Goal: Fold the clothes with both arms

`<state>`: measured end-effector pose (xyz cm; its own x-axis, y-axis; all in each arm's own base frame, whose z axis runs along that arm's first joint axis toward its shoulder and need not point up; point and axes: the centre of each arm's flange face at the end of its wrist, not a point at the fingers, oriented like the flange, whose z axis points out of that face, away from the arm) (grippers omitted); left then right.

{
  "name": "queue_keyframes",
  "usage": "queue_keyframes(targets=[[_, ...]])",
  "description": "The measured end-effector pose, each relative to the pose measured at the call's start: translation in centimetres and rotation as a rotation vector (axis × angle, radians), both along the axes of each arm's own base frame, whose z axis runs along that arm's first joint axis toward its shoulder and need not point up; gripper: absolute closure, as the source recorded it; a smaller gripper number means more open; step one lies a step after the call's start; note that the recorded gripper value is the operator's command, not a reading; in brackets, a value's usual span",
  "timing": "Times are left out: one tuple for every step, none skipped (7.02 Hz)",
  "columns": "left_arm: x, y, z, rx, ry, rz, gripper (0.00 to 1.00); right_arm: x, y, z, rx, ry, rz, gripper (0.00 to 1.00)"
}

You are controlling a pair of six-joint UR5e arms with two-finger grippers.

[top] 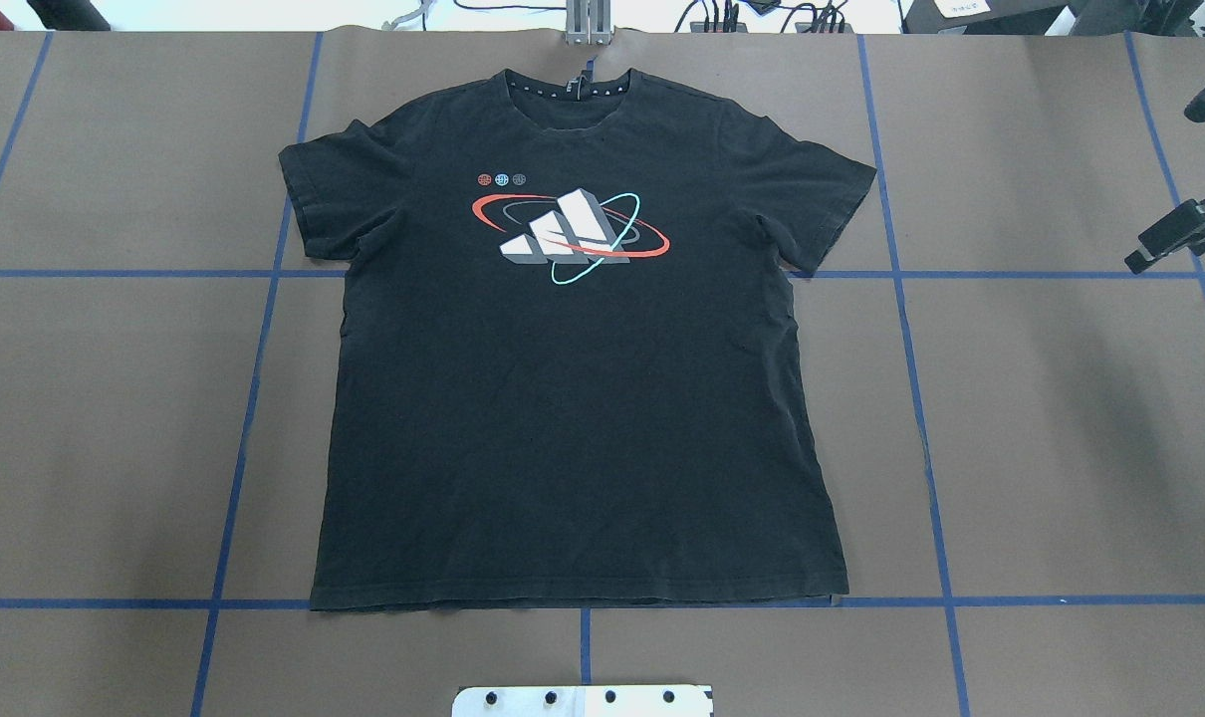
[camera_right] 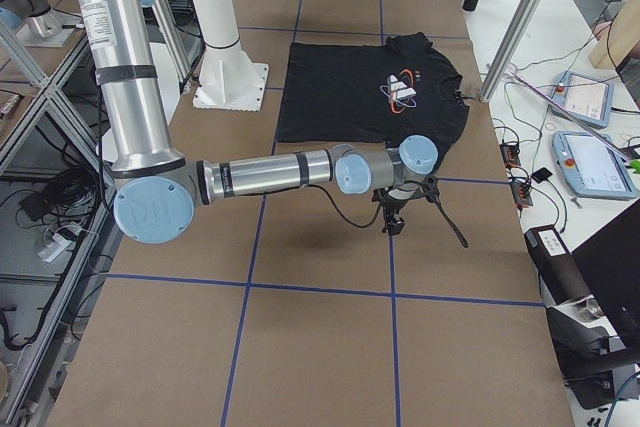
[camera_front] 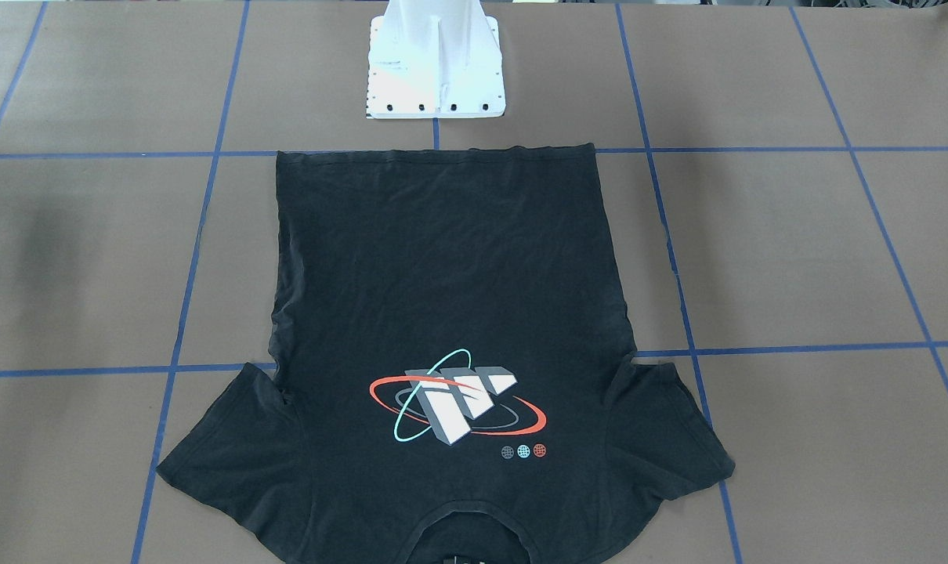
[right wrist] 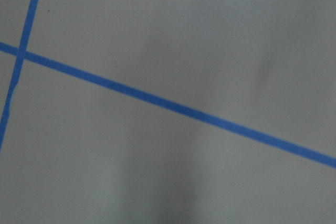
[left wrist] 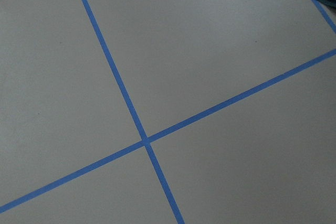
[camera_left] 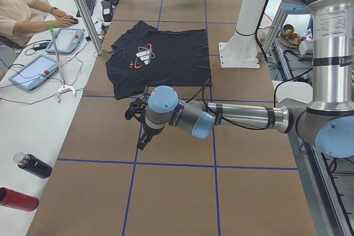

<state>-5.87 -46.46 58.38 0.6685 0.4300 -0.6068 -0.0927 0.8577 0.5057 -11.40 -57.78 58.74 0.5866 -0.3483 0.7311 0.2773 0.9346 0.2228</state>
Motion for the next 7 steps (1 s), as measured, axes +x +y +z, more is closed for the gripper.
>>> queue_keyframes(targets=[[0.1, -0.1, -0.1, 0.002, 0.000, 0.002, 0.00, -1.9, -1.9, 1.6, 0.074, -0.012, 0.005, 0.00], [0.2, -0.1, -0.1, 0.003, 0.001, 0.003, 0.00, -4.8, -4.3, 0.9, 0.088, -0.013, 0.050, 0.00], [0.2, -0.1, -0.2, 0.005, 0.001, 0.004, 0.00, -9.1, -6.8, -2.2, 0.059, 0.006, 0.130, 0.03], [0.2, -0.1, -0.3, 0.007, 0.001, 0.005, 0.00, -14.2, -8.4, -5.9, 0.031, 0.042, 0.228, 0.08], [0.2, -0.1, -0.4, 0.008, 0.001, 0.005, 0.00, -18.8, -9.0, -8.9, 0.008, 0.065, 0.324, 0.09], [0.2, -0.1, -0.5, 0.009, 0.001, 0.005, 0.00, -21.6, -9.1, -10.6, -0.006, 0.055, 0.395, 0.13], [0.2, -0.1, -0.6, 0.011, 0.001, 0.004, 0.00, -23.0, -9.3, -11.1, -0.018, 0.028, 0.445, 0.17]])
